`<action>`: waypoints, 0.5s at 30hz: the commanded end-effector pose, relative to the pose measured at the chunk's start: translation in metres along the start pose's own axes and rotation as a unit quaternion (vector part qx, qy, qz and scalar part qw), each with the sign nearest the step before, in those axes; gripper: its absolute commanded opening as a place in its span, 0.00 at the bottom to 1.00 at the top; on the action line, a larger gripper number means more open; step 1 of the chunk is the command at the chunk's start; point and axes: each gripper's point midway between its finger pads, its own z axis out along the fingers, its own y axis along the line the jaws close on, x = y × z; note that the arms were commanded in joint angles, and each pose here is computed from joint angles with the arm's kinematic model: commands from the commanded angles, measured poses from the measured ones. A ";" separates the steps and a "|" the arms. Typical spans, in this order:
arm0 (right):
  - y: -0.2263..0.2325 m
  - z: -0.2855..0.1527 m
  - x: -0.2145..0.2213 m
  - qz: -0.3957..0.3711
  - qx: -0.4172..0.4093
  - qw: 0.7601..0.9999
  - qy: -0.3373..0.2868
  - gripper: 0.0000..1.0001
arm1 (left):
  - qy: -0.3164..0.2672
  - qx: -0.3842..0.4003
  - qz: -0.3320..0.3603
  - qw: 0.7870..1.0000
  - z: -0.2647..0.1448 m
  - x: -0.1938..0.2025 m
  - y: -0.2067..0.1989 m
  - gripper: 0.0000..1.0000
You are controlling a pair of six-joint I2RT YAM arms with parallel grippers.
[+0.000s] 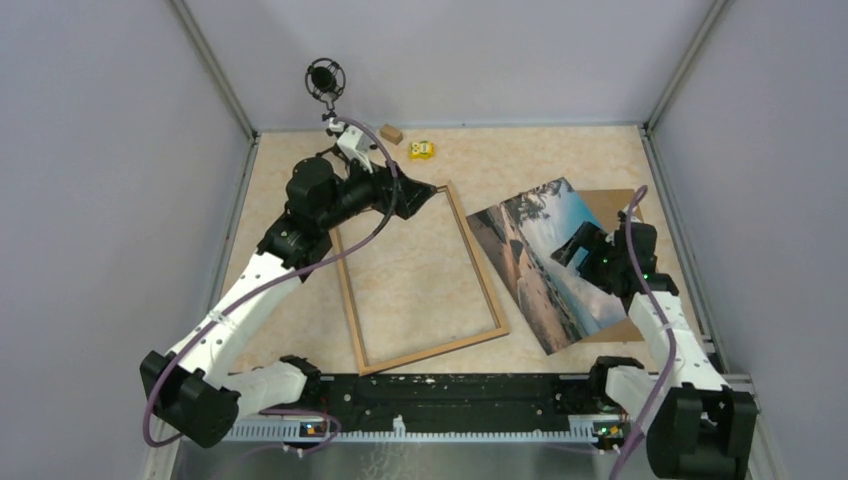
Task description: Put the photo into the frame
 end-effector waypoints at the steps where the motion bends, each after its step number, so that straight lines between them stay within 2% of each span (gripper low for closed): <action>1: -0.032 -0.008 -0.012 0.092 0.044 0.995 0.002 0.99 | -0.029 0.024 0.024 0.999 -0.007 -0.016 -0.024 0.98; 4: -0.077 -0.023 -0.011 0.154 0.167 0.974 0.001 0.99 | -0.019 0.034 0.028 0.999 -0.009 -0.012 -0.036 0.98; 7: -0.100 -0.038 -0.009 0.210 0.256 0.944 -0.015 0.99 | -0.013 0.047 0.033 0.998 -0.011 -0.010 -0.047 0.98; 12: -0.116 -0.059 -0.001 0.269 0.329 0.904 -0.037 0.99 | -0.007 0.052 0.035 0.998 -0.011 -0.007 -0.053 0.98; 15: -0.121 -0.060 0.003 0.267 0.339 0.902 -0.037 0.99 | -0.004 0.056 0.035 0.998 -0.010 -0.005 -0.055 0.98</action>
